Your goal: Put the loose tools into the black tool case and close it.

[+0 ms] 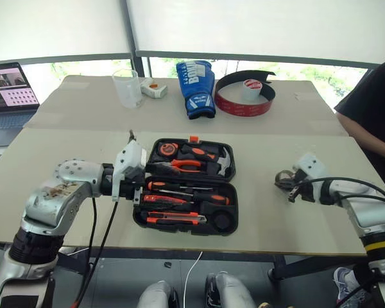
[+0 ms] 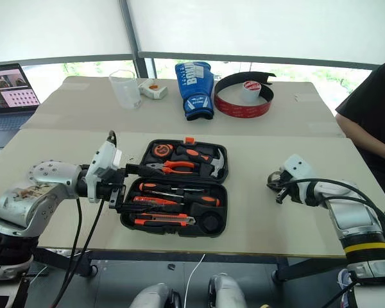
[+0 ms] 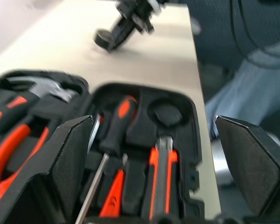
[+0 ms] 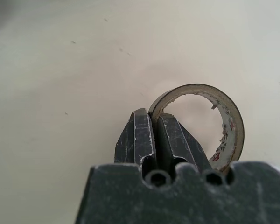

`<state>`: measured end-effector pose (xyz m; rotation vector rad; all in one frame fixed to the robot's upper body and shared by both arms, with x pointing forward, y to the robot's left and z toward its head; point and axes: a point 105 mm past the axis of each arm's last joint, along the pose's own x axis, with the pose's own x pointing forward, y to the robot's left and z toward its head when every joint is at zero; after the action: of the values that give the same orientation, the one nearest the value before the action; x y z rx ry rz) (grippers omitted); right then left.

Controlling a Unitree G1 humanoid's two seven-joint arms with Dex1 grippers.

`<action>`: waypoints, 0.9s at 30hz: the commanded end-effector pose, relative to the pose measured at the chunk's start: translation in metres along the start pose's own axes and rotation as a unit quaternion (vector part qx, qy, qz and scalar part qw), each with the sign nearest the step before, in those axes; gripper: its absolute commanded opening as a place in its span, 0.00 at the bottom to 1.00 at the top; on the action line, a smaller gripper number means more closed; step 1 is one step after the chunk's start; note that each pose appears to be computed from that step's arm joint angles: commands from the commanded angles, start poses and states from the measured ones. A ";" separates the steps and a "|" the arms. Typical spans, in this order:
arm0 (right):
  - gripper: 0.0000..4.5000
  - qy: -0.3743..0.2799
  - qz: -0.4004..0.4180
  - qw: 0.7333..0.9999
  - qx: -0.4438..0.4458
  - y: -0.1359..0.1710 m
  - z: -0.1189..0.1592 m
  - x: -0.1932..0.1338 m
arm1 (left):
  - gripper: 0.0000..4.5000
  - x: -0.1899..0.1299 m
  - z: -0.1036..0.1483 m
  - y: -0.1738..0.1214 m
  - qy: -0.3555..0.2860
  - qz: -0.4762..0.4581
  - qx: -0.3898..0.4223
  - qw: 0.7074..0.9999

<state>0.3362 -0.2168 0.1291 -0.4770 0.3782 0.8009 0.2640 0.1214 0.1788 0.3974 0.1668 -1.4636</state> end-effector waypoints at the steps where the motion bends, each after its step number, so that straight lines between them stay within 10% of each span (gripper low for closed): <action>1: 0.01 -0.095 0.129 0.986 -0.055 0.052 0.070 -0.015 | 1.00 -0.002 -0.002 -0.007 0.016 -0.022 0.031 0.999; 7: 0.01 -0.058 0.281 0.951 -0.112 0.132 0.070 -0.014 | 1.00 0.001 -0.005 -0.009 0.024 -0.035 0.047 0.998; 16: 0.01 -0.015 0.282 0.953 -0.106 0.141 0.051 0.010 | 1.00 0.002 -0.004 -0.010 0.028 -0.040 0.051 0.998; 27: 0.75 -0.041 0.297 0.949 -0.096 0.140 0.065 -0.006 | 1.00 0.000 -0.002 0.000 0.038 -0.013 0.037 0.999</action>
<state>0.2343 -0.0974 0.1273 -0.5199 0.4296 1.4628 0.2601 0.1180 0.1725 0.4897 0.1799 -1.5252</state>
